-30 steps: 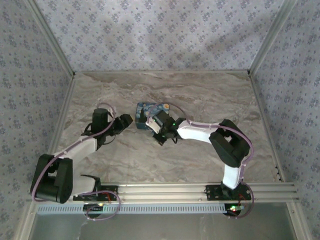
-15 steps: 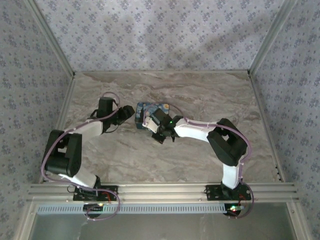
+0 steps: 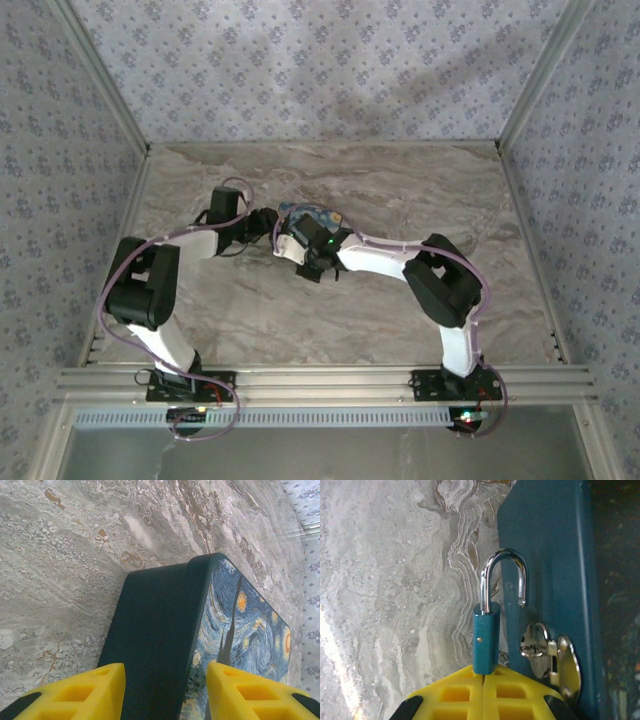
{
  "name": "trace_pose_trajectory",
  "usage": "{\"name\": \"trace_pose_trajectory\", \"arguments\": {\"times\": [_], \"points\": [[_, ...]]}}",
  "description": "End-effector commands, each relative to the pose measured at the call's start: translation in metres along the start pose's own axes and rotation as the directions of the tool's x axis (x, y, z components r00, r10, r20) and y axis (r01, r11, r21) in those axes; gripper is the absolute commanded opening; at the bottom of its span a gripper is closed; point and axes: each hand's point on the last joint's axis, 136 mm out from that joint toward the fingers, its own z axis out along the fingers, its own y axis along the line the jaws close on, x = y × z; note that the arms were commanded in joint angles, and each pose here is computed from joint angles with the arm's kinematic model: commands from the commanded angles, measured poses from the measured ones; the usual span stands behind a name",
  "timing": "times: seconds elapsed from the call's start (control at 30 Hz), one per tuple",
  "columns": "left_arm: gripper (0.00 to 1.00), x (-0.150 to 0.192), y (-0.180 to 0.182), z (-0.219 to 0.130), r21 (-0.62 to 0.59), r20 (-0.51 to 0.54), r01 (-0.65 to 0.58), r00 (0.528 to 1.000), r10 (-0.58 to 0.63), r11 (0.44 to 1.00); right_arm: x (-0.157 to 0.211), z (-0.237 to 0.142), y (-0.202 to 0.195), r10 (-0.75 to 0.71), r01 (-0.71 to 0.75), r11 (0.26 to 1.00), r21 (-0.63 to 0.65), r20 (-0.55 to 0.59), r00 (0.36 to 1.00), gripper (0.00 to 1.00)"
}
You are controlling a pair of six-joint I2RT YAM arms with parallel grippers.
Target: Unlock the padlock with the key
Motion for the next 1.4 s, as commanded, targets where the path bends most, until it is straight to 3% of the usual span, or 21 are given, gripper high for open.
{"name": "trace_pose_trajectory", "arguments": {"times": [0.0, 0.33, 0.63, 0.83, 1.0, 1.13, 1.37], "points": [[0.47, 0.007, -0.001, 0.001, 0.008, -0.023, -0.004, 1.000, 0.004, 1.000, -0.015, -0.009, 0.000, -0.033, 0.033, 0.999, -0.001, 0.042, 0.999, 0.00], [0.52, -0.007, -0.005, -0.024, 0.004, 0.060, 0.008, 0.998, -0.008, 1.000, -0.024, -0.054, 0.013, 0.065, -0.065, 0.998, -0.006, 0.146, 0.987, 0.00], [0.55, 0.000, -0.009, -0.054, -0.015, 0.105, -0.011, 0.994, 0.012, 1.000, 0.029, -0.094, -0.008, 0.315, -0.325, 0.944, 0.054, 0.146, 0.938, 0.00], [0.58, 0.021, -0.013, -0.067, -0.033, 0.091, -0.046, 0.995, 0.049, 0.998, 0.083, -0.111, -0.032, 0.592, -0.601, 0.795, 0.087, 0.106, 0.799, 0.00], [0.59, 0.033, -0.013, -0.073, -0.044, 0.090, -0.061, 0.994, 0.065, 0.997, 0.128, -0.106, -0.048, 0.788, -0.790, 0.606, 0.094, 0.062, 0.612, 0.00], [0.59, 0.038, -0.011, -0.076, -0.052, 0.090, -0.058, 0.994, 0.062, 0.997, 0.157, -0.096, -0.060, 0.880, -0.873, 0.470, 0.128, 0.010, 0.475, 0.00], [0.59, 0.040, -0.010, -0.081, -0.063, 0.095, -0.065, 0.993, 0.071, 0.996, 0.182, -0.071, -0.062, 0.941, -0.931, 0.335, 0.144, -0.092, 0.325, 0.00]]}}
